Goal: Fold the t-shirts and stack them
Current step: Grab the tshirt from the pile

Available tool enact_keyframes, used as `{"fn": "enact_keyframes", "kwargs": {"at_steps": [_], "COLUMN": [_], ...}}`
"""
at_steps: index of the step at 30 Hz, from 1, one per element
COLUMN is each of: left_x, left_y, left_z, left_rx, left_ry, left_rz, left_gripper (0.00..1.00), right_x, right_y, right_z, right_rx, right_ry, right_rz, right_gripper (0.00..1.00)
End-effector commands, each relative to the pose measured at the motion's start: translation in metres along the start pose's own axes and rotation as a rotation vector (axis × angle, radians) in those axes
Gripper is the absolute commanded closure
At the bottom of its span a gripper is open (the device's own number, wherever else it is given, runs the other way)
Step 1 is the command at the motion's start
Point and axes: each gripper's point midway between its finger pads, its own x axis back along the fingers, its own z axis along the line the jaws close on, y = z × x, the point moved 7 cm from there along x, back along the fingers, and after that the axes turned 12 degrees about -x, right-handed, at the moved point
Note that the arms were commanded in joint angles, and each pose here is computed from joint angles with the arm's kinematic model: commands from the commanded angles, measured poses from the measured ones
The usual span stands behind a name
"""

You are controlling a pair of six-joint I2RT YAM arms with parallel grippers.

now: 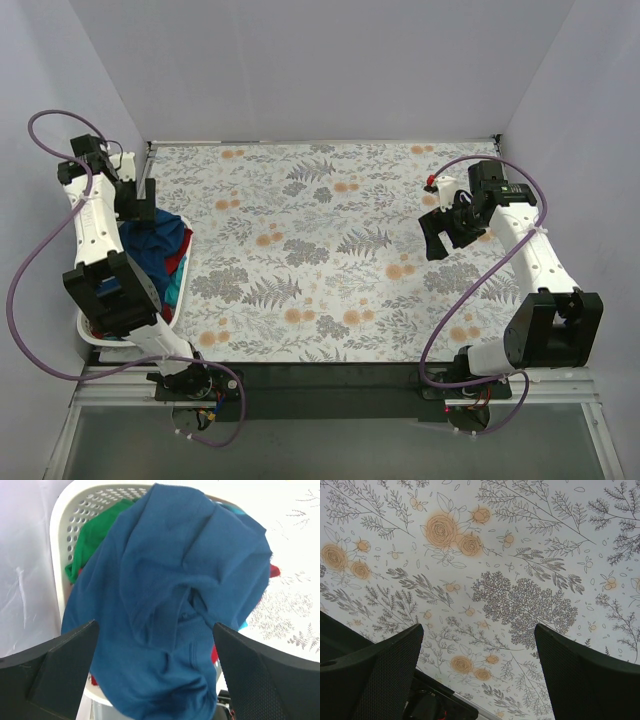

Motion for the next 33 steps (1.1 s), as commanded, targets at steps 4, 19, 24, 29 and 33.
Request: {"fn": "enact_keyframes", "kwargs": {"at_steps": [4,19,24,29,33], "left_x": [-0.02,-0.034,-0.007,0.066,0.116], "left_y": [-0.001,-0.004,0.009,0.047,0.068], "left_z": [0.008,0.006,0.012,0.026,0.021], "left_rx": [-0.013,0.005,0.007,0.0,-0.031], "left_ry": [-0.009,-0.047,-0.029,0.035,0.03], "left_rz": [0.005,0.043,-0.007,-0.214,-0.387], "left_gripper": [0.02,1.0,1.0,1.0,1.0], "right_x": [0.002,-0.004,-0.002,0.001,0.005], "right_y": [-0.005,-0.009,-0.007,-0.003,0.004], "right_z": [0.004,0.004,0.004,0.005,0.005], "right_rx": [0.014,0.007,0.017,0.021,0.025], "right_ry": [0.024,0.045,0.046,0.049,0.051], "right_rz": [0.012,0.032,0.023,0.007,-0.017], "right_gripper": [0.02,0.02,0.02,0.02,0.02]}}
